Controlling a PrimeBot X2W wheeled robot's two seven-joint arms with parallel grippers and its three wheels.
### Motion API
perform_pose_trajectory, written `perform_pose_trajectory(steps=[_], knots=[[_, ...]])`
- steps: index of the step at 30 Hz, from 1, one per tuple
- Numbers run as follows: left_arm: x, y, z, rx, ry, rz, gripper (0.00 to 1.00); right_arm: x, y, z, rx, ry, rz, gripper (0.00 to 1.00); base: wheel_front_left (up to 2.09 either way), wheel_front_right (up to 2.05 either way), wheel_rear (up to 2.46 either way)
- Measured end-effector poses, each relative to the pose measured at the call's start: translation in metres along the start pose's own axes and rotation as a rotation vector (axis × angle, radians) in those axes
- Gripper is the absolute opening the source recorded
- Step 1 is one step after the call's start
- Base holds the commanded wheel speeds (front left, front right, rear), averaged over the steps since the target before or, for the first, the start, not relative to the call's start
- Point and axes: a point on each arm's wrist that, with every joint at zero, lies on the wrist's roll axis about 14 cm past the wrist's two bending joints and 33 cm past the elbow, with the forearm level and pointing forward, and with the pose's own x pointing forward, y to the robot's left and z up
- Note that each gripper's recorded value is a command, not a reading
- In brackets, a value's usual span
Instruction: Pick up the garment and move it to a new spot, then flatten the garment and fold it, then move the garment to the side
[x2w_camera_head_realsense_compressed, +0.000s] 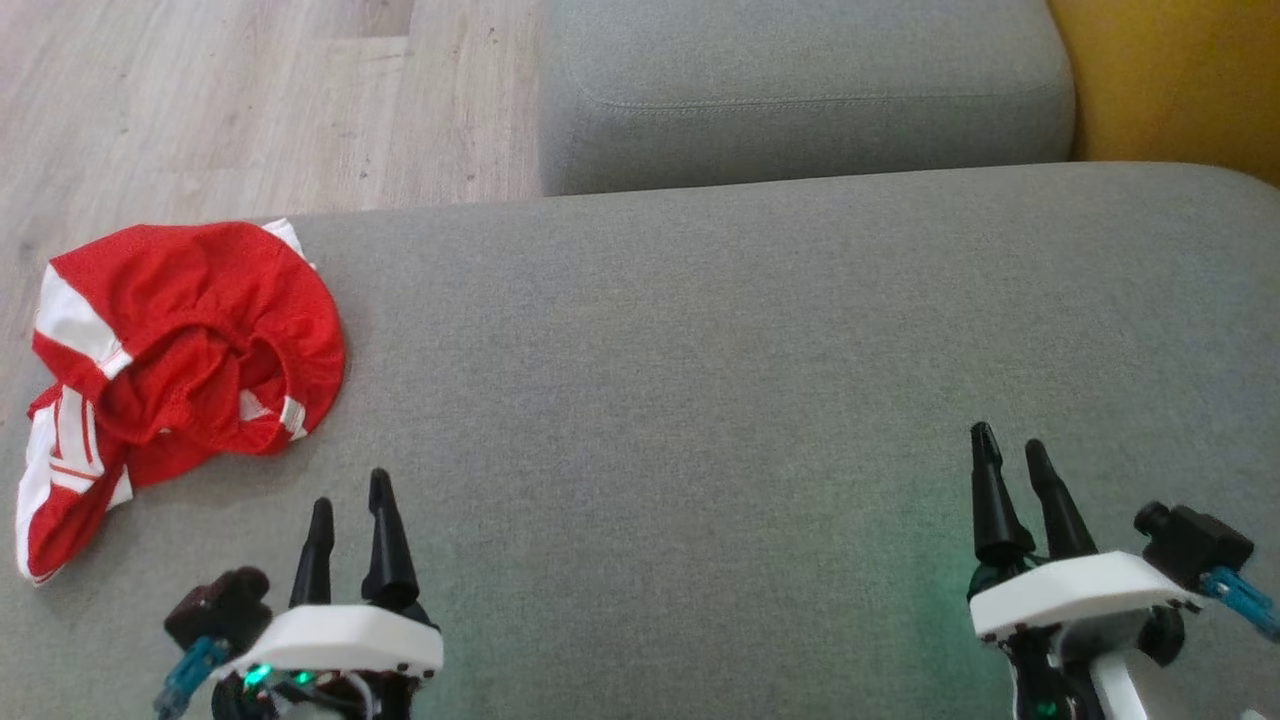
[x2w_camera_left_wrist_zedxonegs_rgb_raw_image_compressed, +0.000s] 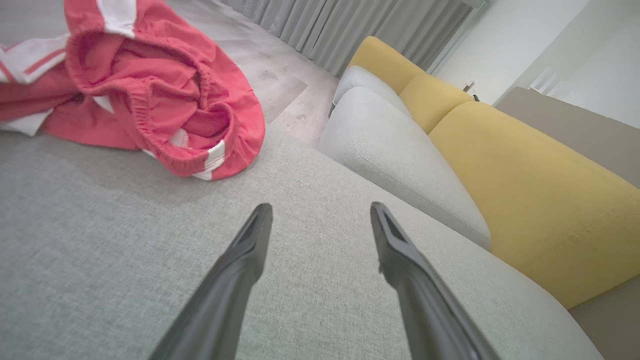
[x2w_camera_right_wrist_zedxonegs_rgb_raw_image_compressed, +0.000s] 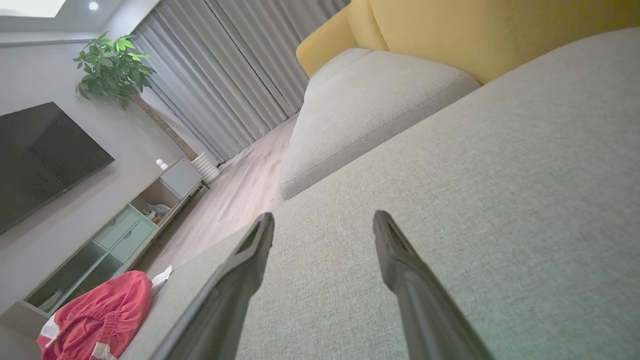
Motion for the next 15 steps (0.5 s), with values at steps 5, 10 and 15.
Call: perform_pose_trajectory(steps=[5, 10, 15], knots=[[0.002, -0.006, 0.004, 0.066, -0.024, -0.016, 1.0, 0.002, 0.006, 0.003, -0.068, -0.014, 0.024, 1.0, 0.0, 0.0, 0.0], [0.001, -0.011, 0.003, 0.157, -0.032, -0.034, 1.0, 0.002, 0.013, 0.003, -0.149, -0.021, 0.048, 1.0, 0.0, 0.0, 0.0], [0.0, -0.015, 0.005, 0.215, -0.052, -0.044, 1.0, 0.002, 0.018, 0.003, -0.214, -0.029, 0.07, 1.0, 0.0, 0.0, 0.0]])
